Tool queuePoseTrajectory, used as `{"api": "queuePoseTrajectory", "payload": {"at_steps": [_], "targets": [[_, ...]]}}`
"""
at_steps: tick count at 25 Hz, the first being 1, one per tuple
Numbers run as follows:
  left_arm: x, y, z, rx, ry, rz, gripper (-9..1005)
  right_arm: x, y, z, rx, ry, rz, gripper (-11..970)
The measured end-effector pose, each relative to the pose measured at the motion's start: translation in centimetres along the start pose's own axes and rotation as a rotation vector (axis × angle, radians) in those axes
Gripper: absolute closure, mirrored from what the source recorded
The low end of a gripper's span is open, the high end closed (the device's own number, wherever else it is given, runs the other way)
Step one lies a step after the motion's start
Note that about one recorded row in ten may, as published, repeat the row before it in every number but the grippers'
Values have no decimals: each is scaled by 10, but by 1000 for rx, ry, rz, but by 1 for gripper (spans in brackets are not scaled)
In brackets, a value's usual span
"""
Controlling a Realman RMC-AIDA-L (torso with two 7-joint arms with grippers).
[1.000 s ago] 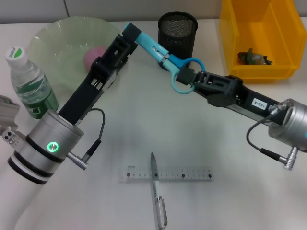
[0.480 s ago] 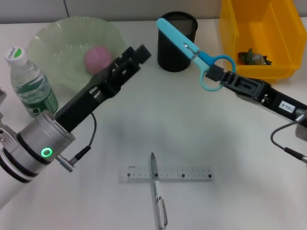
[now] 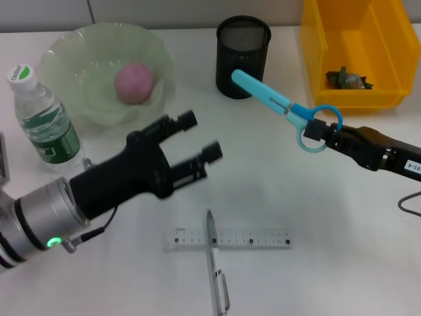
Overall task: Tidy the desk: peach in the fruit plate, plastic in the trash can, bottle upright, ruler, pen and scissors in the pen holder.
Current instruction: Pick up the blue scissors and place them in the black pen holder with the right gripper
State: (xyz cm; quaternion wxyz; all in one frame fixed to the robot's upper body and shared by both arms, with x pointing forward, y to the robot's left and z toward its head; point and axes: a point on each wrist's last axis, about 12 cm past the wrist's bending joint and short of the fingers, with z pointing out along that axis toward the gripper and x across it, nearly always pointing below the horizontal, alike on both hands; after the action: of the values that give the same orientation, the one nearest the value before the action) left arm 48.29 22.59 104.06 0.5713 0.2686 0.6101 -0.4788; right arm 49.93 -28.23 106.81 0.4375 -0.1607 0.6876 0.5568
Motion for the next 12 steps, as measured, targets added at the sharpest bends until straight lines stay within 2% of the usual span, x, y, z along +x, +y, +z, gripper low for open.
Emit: {"api": "queuePoseTrajectory", "payload": {"at_steps": [3,8,12], "targets": [[7,-2,-5,47,87,115,208,-1,-3,-6,38,18,-51,873],[12,-3,-15,27,114,181,209,0,-10,-9,99,35,-145,872],[13,-3,-17,14,112,184,209,1,-12,-8,120,44,-171,873]]}}
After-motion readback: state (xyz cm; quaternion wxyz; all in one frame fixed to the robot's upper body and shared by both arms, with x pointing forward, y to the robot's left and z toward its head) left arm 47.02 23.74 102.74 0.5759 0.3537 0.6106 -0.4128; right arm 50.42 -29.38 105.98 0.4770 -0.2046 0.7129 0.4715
